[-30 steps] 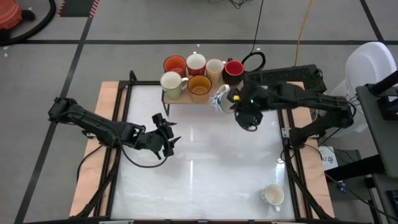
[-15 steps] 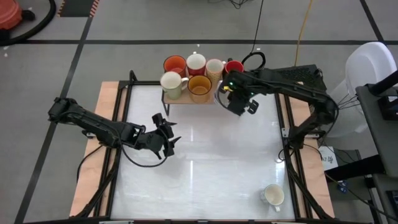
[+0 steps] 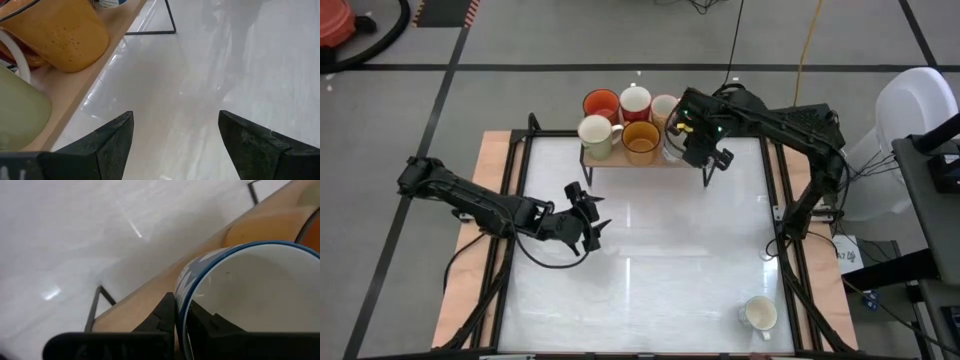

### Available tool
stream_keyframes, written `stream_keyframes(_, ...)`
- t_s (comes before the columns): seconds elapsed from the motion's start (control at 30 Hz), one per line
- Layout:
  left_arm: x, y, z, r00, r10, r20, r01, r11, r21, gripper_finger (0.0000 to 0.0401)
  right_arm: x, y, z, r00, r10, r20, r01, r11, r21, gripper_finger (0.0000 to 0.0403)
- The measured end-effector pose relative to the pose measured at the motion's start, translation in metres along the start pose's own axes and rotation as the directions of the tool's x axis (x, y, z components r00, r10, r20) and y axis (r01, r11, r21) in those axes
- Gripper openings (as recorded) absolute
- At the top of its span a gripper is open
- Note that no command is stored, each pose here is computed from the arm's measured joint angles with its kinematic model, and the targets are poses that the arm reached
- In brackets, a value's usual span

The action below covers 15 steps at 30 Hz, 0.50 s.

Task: Place coffee mugs
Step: Put the blue patterned mug on the shelf

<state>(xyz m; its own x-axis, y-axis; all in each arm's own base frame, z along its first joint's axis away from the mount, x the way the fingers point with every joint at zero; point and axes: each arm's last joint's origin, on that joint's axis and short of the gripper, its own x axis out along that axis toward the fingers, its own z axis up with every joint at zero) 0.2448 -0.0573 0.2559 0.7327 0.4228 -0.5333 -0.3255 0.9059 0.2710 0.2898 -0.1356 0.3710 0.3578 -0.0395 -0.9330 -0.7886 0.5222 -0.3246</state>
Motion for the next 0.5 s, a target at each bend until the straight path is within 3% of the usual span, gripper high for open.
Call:
stream_keyframes(0.2,0.0,0.0,0.0,1.0,0.0,0.0,0.0,1.0,0.0,0.0292,0.003,-0.003,-0.011,0.998,0.059,0.016,-0.059,0.997,0.043,0.0008)
stream_keyframes(0.5,0.0,0.0,0.0,1.0,0.0,-0.002,0.0,1.0,0.001,0.0292,0.001,-0.005,-0.014,0.994,0.043,0.096,-0.046,0.998,0.038,0.0008)
